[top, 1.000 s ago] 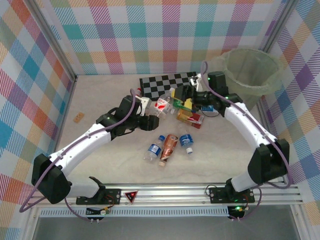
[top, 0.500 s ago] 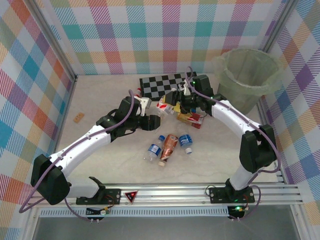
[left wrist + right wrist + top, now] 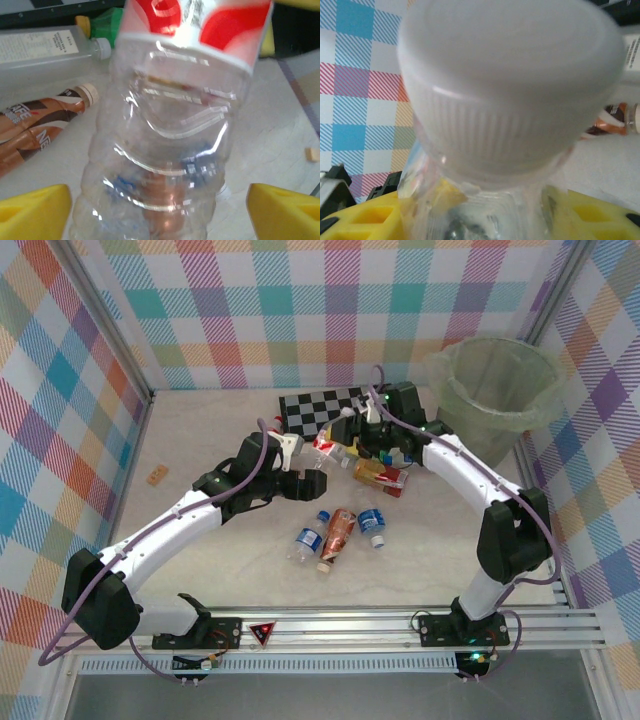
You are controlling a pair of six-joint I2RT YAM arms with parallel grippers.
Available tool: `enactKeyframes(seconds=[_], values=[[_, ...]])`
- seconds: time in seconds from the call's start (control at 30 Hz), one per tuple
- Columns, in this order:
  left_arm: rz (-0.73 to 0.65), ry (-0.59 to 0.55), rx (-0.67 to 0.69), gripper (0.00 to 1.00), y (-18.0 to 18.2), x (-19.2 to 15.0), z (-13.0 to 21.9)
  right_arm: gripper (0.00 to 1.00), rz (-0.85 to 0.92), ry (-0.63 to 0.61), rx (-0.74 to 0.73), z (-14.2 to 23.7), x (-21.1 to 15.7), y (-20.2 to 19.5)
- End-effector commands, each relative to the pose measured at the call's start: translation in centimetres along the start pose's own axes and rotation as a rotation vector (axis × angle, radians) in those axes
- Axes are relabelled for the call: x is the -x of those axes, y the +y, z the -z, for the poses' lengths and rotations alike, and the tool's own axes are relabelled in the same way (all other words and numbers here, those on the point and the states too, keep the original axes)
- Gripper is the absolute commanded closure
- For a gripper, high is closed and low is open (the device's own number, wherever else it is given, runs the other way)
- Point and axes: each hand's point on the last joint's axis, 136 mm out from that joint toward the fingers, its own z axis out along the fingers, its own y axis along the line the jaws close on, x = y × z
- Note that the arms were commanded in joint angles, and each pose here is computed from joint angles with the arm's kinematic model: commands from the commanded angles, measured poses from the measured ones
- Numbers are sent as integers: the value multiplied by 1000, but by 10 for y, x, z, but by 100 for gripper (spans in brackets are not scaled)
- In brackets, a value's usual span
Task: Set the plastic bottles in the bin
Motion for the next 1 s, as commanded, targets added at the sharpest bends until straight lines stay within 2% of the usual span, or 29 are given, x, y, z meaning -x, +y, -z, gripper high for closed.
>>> enactKeyframes(seconds=[0.0,0.17,0.43,0.7,0.87,0.97], values=[[-9,-12,-55,0,-15,5,9,44,99,-55,-33,16,21,13],[-8,-19,-36,0,-11,3,14,44,204,-167,-152,66,58,22],[-3,-11,5,0,-1,-5,14,44,325,-407,-341,178,114,33],[8,-5,26,0,4,-8,13,47,403,-660,-538,283,151,45],[18,4,27,0,5,-11,11,47,400,-815,-738,345,172,33],[21,9,30,0,6,-13,11,47,398,-855,-870,370,183,15]])
